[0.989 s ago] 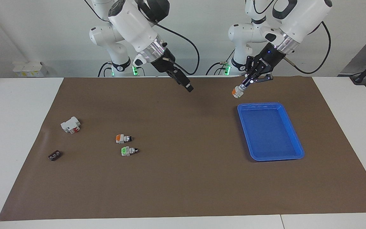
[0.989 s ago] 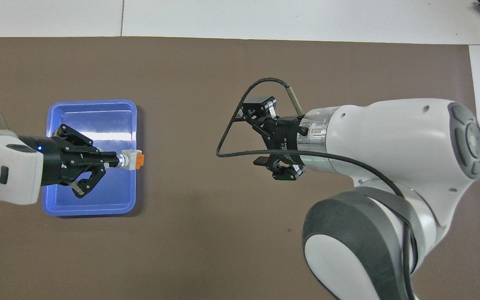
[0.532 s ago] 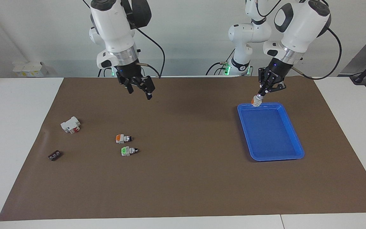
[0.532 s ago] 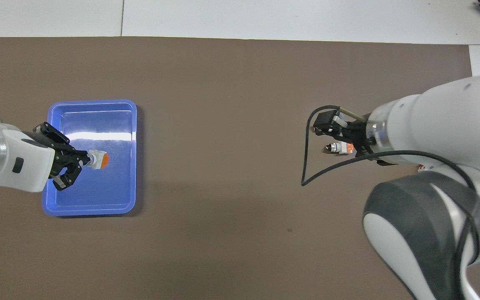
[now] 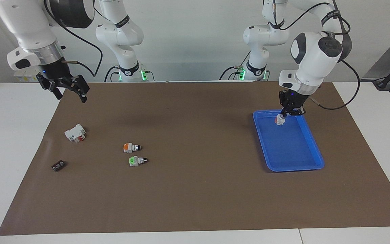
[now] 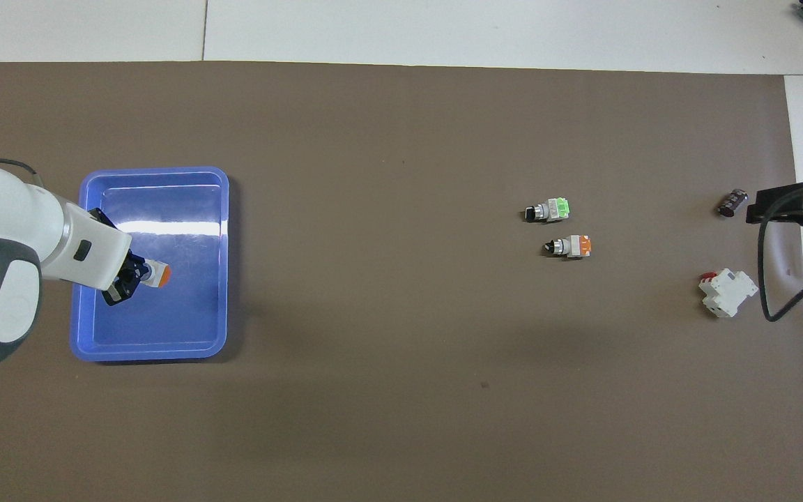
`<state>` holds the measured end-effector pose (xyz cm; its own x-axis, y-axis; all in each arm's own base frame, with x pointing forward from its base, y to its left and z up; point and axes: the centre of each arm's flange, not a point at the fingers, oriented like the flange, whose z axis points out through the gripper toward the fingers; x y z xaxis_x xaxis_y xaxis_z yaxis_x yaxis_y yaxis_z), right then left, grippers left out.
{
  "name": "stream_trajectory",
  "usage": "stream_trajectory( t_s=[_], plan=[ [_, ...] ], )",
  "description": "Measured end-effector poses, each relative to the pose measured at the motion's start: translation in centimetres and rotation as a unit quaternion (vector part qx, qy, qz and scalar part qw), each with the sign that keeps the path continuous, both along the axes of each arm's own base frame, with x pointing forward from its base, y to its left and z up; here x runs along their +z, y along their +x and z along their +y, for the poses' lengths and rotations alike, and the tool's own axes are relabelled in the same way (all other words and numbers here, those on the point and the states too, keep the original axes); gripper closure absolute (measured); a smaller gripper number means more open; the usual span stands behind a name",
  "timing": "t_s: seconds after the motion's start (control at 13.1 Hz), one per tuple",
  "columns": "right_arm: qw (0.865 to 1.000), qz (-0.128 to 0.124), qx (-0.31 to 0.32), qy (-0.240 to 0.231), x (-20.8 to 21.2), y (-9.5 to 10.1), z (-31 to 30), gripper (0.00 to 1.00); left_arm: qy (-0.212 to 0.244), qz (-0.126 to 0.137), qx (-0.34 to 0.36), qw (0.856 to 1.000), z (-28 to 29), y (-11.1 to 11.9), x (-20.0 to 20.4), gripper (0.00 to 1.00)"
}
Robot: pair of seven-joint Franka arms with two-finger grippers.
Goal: Turn and place switch with both arms
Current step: 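Turn the switch and lower it into the tray with the left gripper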
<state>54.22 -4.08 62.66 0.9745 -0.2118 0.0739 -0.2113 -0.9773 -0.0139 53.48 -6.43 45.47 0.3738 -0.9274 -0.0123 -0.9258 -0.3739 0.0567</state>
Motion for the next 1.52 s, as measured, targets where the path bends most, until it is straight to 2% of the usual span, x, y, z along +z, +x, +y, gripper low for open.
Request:
stream_trajectory(
  t_s=[0.23, 0.53, 0.91, 1.06, 1.22, 1.45, 1.52],
  plan=[
    [1.000, 0.008, -0.023, 0.003, 2.3, -0.5, 1.9, 0.00, 0.000, 0.013, 0.004, 1.000, 0.4, 0.3, -3.6, 0.90],
    [0.999, 0.028, -0.029, 0.003, 0.5, -0.6, 1.6, 0.00, 0.001, 0.011, -0.004, 1.000, -0.3, -0.8, -6.9, 0.90],
    [1.000, 0.025, -0.019, 0.003, 0.8, -0.7, 1.7, 0.00, 0.007, 0.056, -0.023, 0.998, -2.0, -2.7, -8.1, 0.87],
    [1.000, 0.025, -0.018, 0.003, 0.8, -0.7, 1.8, 0.00, 0.011, 0.066, -0.007, 0.998, -1.8, -3.1, -7.7, 0.66],
    [1.000, 0.025, -0.014, 0.002, 0.8, -0.7, 2.2, 0.00, 0.021, 0.076, 0.051, 0.996, -1.7, -3.6, -6.7, 0.43],
    [1.000, 0.025, -0.008, 0.002, 0.9, -0.7, 2.9, 0.00, 0.032, 0.066, 0.145, 0.987, -1.8, -3.4, -4.4, 0.04],
    [1.000, 0.025, -0.008, 0.002, 0.9, -0.7, 2.9, 0.00, 0.036, 0.061, 0.194, 0.978, -1.6, -3.3, -3.8, 0.00]
  ],
)
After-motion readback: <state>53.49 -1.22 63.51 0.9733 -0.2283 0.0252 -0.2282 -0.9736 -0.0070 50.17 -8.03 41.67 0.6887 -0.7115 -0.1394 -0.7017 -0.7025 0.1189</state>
